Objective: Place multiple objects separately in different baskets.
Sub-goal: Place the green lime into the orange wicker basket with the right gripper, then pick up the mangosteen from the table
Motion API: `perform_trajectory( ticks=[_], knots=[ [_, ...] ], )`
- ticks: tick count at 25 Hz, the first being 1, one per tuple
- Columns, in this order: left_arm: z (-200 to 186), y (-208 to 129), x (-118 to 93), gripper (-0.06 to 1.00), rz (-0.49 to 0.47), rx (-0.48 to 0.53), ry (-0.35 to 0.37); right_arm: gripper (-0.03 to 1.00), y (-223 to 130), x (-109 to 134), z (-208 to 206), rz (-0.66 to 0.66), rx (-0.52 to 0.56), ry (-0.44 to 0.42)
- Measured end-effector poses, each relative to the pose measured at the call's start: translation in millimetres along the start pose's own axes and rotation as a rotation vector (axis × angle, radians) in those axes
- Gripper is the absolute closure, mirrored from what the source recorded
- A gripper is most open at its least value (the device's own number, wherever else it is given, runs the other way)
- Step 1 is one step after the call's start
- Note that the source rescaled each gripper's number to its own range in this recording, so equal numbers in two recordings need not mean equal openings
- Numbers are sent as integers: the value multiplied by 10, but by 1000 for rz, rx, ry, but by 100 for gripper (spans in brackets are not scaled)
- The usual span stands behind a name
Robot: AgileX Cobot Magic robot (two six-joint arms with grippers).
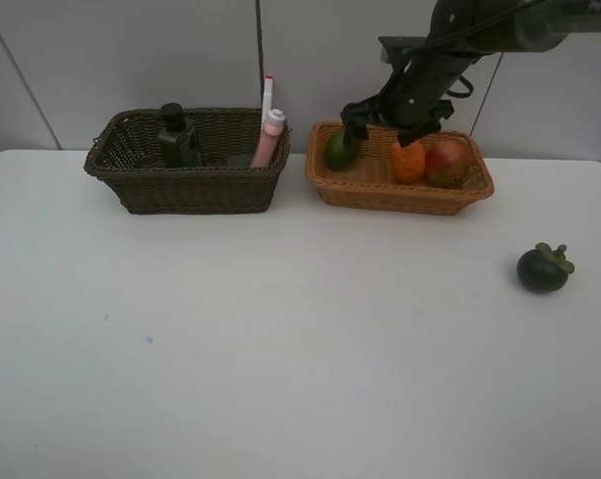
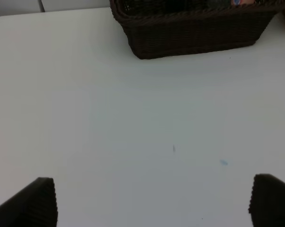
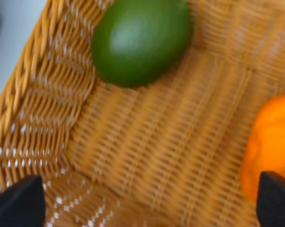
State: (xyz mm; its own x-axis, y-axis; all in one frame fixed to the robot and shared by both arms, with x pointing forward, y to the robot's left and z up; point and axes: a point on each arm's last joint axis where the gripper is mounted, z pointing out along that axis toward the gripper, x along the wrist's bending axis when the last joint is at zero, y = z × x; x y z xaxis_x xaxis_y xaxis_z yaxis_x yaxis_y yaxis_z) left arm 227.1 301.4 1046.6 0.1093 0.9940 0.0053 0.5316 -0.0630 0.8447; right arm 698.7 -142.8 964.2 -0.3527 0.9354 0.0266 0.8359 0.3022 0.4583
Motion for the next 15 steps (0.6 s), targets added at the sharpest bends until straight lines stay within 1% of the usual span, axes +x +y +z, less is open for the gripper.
perform_trajectory(
  ticks=[2,4,10,13,15],
  knots=[
    [0,0,0,-6,0,0,0,-3,-16,6,-77,2,31,3],
    [0,0,0,-6,0,0,0,-3,-11,14,-241,1,47,5],
    [0,0,0,-6,0,0,0,-3,-85,56,-1021,-9,154,16],
    [0,0,0,-6,0,0,0,-3,-120,66,-1241,7,164,15],
    [0,0,0,-6,0,0,0,-3,-208,70,-1304,31,177,12]
  ],
)
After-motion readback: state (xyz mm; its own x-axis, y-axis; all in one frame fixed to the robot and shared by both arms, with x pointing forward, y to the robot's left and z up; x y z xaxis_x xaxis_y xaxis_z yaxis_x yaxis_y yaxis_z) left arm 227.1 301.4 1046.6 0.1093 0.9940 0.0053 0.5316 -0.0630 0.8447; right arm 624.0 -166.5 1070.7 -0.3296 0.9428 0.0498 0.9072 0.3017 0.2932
